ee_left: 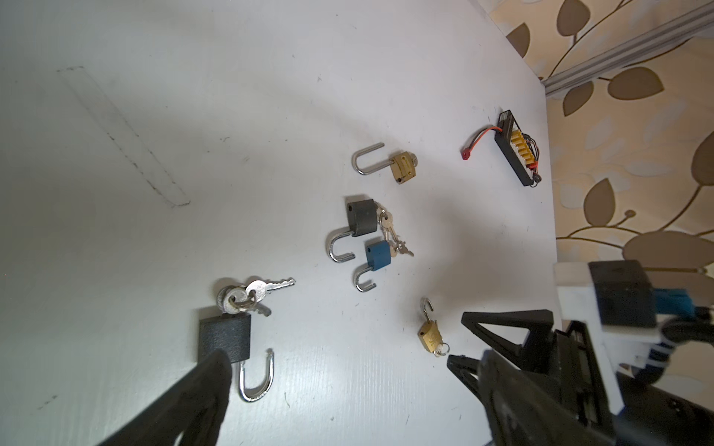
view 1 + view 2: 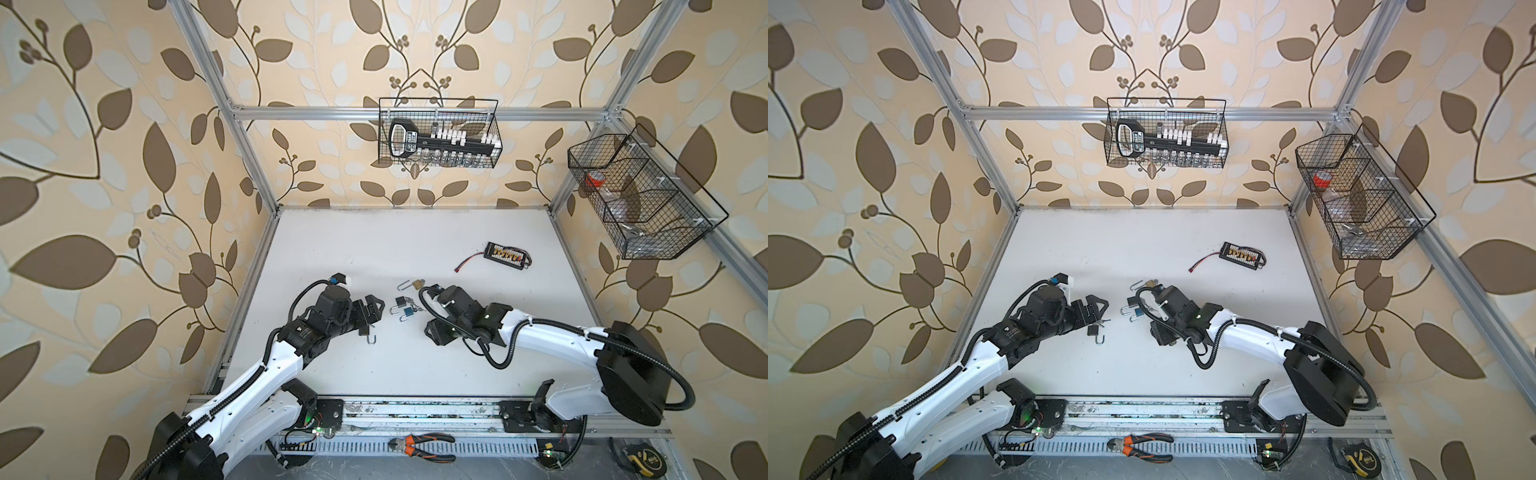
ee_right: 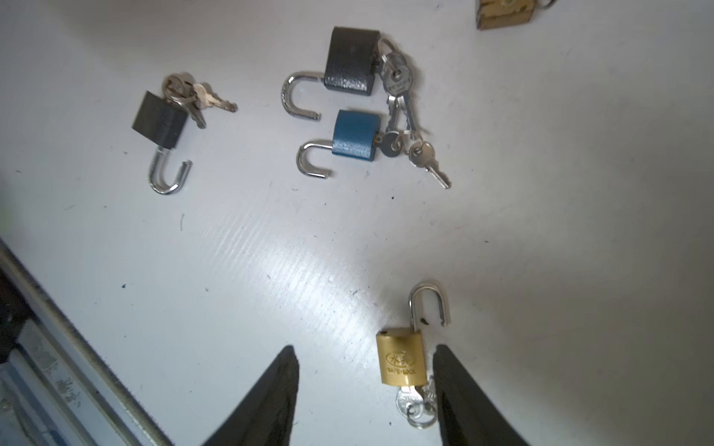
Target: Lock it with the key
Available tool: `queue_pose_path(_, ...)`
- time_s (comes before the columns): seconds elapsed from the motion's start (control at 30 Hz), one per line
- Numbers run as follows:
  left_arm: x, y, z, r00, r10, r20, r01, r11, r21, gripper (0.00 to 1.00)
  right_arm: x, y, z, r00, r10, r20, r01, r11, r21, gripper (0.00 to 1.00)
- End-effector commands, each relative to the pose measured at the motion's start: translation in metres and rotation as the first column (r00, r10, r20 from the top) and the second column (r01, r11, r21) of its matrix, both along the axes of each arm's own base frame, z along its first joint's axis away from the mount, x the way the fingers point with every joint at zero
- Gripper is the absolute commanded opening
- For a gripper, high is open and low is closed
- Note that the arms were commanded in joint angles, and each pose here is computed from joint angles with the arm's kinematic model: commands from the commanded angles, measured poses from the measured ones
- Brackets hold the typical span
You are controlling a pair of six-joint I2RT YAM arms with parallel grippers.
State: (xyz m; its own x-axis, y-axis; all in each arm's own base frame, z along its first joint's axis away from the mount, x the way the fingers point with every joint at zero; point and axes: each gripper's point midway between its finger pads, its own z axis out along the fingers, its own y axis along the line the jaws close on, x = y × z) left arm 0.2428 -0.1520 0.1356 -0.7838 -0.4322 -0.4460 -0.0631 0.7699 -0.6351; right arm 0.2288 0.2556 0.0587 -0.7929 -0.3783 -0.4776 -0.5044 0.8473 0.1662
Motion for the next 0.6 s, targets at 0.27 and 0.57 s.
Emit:
queue_pose_path(0.27,0.000,0.003,0.007,1.000,0.014,-0.005,-0.015,0.998,-0.065,0.96,0.000,-0.010,-0.028,1.000,0.027,0.004,-0.025,0.964,-0.265,0.46)
queue_pose_path(0.57,0.004,-0.001,0.007,1.000,-0.005,-0.015,0.004,0.998,-0.059,0.95,-0.004,-0.009,-0.039,0.998,0.037,-0.041,-0.047,0.958,-0.284,0.40)
